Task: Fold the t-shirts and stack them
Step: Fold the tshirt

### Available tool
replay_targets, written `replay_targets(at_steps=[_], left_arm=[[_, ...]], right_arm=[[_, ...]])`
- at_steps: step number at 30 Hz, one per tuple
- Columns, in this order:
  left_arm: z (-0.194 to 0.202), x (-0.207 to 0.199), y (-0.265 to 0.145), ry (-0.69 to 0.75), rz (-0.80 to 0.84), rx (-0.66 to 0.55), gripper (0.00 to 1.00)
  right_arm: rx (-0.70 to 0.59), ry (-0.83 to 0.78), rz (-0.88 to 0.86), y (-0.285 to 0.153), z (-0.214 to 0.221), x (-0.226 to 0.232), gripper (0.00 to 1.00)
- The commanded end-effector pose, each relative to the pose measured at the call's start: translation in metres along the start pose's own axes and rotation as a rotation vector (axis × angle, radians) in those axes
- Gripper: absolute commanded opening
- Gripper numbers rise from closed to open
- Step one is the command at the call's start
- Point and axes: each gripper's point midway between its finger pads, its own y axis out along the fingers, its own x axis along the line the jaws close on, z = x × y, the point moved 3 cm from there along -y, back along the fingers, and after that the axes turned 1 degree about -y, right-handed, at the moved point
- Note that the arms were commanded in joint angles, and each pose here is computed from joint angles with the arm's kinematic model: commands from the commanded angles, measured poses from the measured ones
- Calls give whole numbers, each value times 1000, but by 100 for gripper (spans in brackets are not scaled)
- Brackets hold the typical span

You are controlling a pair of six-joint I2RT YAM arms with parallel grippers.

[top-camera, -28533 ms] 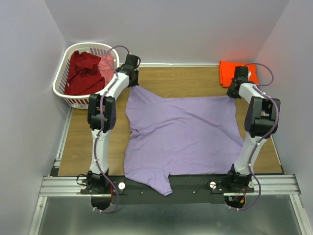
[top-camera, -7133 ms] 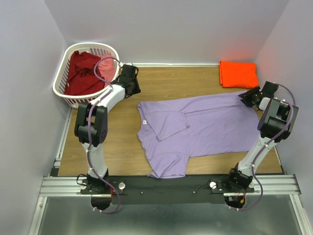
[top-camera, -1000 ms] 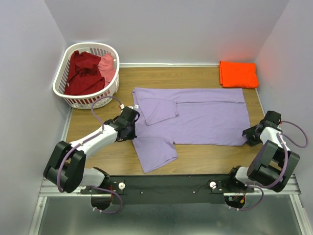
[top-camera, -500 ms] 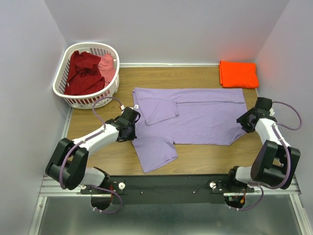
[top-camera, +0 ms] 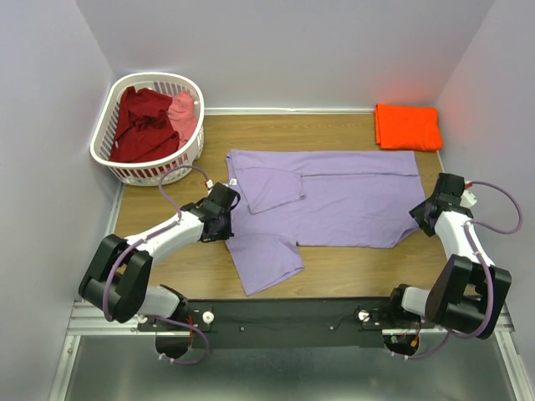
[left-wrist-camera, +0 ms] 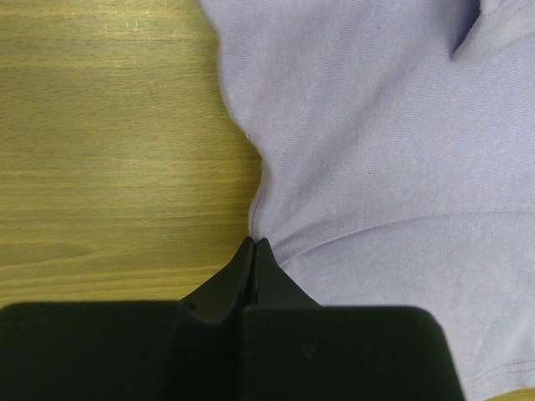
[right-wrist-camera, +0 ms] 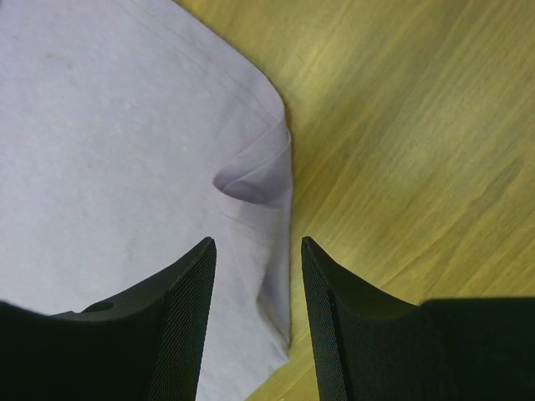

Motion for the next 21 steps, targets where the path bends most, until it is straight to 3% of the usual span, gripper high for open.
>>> replay_targets(at_steps=[1,6,12,21], left_arm=[[-2,4,-1,1,-35,-8,0],[0,5,1,3,-41,2,0],[0,5,1,3,-43,6,0],[1,4,2,8,-42,16,0]], right_arm=[[35,7,91,9,13,-17,53],[49,89,5,13,21,-16,52],[-33,171,-88,7,3,-11,55],[0,312,-206,16,11,-19,58]])
